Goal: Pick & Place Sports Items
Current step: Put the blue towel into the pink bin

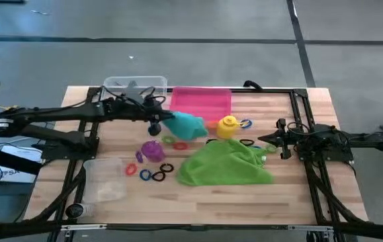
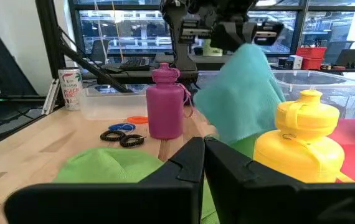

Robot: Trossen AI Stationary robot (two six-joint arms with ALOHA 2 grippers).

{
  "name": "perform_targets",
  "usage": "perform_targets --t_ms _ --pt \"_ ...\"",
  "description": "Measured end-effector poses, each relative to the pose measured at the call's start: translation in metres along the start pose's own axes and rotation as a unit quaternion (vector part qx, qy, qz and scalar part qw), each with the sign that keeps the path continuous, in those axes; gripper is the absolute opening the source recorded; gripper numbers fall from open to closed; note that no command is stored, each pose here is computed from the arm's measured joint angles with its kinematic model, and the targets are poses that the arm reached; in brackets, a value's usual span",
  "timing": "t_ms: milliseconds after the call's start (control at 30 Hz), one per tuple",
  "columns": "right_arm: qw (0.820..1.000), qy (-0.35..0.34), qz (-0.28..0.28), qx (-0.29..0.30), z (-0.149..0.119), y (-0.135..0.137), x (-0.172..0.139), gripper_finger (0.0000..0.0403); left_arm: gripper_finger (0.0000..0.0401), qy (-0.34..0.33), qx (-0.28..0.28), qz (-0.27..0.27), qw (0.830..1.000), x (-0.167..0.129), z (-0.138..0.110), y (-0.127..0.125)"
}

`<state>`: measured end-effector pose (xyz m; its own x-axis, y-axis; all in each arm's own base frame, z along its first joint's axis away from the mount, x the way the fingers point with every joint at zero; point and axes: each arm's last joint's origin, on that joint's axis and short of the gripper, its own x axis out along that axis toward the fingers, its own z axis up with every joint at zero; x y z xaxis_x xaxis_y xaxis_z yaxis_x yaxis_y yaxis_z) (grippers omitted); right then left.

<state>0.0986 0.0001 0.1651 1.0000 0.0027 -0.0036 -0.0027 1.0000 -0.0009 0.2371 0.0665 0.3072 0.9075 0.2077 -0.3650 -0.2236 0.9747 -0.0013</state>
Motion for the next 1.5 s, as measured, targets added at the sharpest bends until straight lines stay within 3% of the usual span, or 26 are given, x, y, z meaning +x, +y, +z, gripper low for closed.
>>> perform_targets --t_ms 800,1200,1500 --pt "1.0 0.0 0.0 0.0 0.0 0.0 0.0 0.0 0.0 -0.122 -0.01 -0.016 0.992 -0.005 0.025 -0.001" --pt "1.0 0.0 0.0 0.0 0.0 0.0 0.0 0.0 0.0 -0.177 0.043 0.008 0.983 -0.018 0.064 0.005" --pt "1.0 0.0 0.0 0.0 0.0 0.0 0.0 0.0 0.0 -0.177 0.033 0.026 0.983 0.004 0.091 0.018"
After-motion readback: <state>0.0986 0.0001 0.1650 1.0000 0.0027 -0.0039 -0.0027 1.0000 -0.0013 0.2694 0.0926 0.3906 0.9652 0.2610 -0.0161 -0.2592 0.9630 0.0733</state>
